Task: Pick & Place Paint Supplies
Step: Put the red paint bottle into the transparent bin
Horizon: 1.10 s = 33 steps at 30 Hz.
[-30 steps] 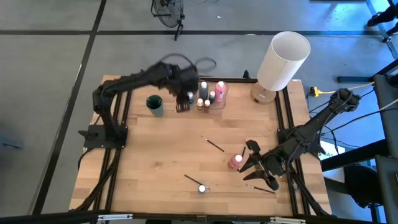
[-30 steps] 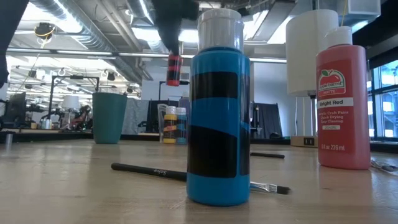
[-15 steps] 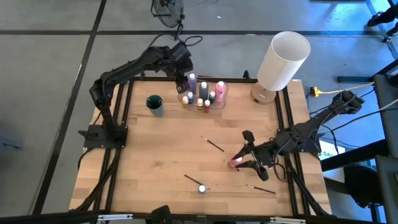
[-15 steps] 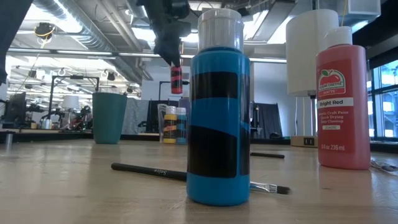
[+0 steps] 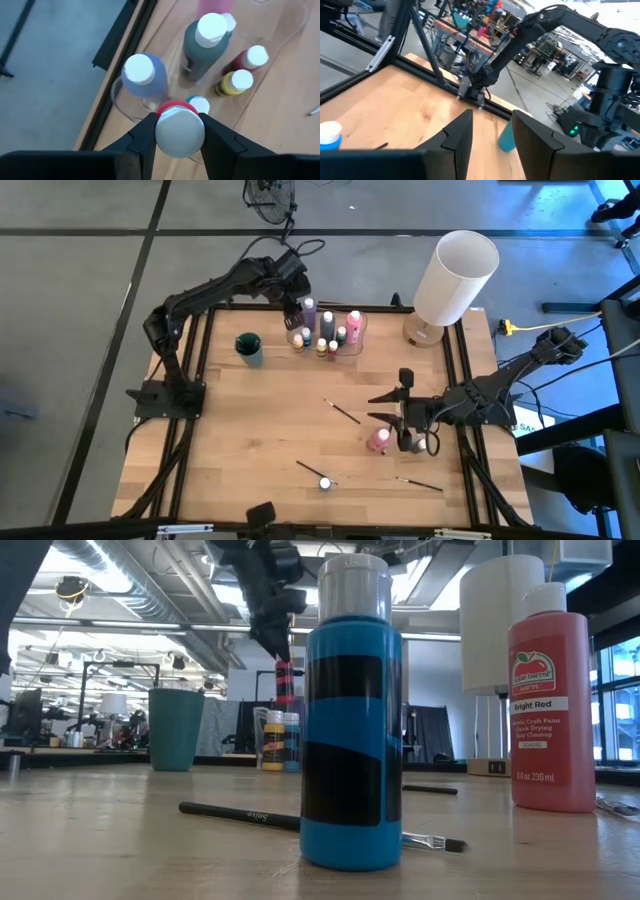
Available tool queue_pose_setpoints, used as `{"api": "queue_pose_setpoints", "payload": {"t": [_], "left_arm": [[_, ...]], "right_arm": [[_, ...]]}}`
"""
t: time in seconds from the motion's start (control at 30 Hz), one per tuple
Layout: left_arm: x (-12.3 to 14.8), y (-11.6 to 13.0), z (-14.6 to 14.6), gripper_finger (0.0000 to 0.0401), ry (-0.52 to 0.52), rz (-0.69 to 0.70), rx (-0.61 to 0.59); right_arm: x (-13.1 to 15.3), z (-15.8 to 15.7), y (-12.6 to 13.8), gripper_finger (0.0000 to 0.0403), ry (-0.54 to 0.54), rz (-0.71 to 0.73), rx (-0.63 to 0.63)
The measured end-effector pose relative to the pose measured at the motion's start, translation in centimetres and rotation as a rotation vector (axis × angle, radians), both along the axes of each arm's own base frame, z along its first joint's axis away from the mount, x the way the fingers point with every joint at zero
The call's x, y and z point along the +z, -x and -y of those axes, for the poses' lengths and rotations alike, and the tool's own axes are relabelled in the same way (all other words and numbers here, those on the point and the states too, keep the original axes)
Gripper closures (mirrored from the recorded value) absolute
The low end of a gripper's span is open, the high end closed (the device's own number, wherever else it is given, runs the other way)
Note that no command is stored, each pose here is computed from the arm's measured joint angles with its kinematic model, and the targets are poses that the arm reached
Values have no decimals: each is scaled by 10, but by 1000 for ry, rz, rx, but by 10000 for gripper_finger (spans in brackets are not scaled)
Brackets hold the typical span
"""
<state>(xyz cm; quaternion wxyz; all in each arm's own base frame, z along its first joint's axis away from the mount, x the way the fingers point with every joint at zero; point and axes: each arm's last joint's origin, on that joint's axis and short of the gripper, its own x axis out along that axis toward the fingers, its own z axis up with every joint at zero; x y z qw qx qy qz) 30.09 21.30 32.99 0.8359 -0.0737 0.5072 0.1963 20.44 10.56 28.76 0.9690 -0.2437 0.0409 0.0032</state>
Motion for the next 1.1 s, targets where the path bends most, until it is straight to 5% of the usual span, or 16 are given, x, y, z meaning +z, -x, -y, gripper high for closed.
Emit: {"api": "queue_pose_setpoints", "payload": {"t": [0.5,1.1], "left_arm": [[0,2,-3,280,46,31,-6],[-41,1,-9,285,33,18,-23]], "right_arm": [[-3,0,0,263,19,-28,-2],[-3,0,0,263,6,-24,-3]]}}
